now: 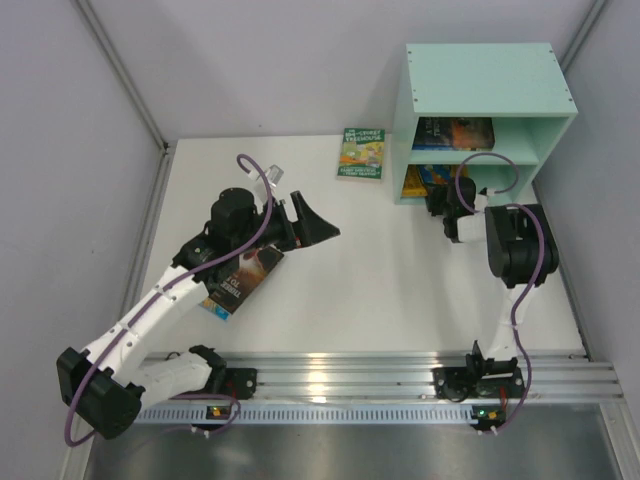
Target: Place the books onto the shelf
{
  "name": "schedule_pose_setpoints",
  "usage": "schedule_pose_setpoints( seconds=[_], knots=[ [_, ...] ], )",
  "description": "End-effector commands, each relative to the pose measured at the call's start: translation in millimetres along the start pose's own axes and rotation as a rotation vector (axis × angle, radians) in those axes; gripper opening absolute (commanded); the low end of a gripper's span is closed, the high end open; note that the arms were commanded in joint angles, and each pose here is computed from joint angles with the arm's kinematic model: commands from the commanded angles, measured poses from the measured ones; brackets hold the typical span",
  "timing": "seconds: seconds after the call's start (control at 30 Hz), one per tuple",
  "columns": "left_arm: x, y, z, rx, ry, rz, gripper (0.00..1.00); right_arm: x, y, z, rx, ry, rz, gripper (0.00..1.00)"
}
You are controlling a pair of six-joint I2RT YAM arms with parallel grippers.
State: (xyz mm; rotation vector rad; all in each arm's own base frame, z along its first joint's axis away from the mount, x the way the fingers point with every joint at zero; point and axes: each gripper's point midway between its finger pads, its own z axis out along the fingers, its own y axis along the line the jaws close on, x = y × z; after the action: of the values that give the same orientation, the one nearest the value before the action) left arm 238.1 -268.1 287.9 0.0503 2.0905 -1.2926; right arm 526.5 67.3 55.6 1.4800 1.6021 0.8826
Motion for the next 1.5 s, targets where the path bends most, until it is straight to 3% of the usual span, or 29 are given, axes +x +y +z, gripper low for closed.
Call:
schedule_pose_setpoints(
  seconds=[0.0,0.67,0.93,1.03,1.23,1.47],
  knots=[
    [-9,-15,0,0.06,-0.03,0.03,0.97,22,34,4,-0.133,0.042,0.049,0.0],
    [-7,-8,6,0.043,-0.018,0.022,0.97,29,30,18,-0.177,0.13,-0.083,0.0],
    [-7,-9,5,0.046,-0.019,0.025,0.97,27,31,10,-0.155,0.141,-0.115,0.39],
    [-8,-10,5,0.049,-0.02,0.026,0.97,29,32,7,-0.124,0.159,-0.14,0.46],
    [-9,-16,2,0.063,-0.022,0.015,0.97,28,33,1,-0.039,0.188,-0.207,0.53],
    [-7,-10,6,0.051,-0.021,0.003,0.97,26,34,-7,0.001,0.199,-0.231,0.53]
  ],
)
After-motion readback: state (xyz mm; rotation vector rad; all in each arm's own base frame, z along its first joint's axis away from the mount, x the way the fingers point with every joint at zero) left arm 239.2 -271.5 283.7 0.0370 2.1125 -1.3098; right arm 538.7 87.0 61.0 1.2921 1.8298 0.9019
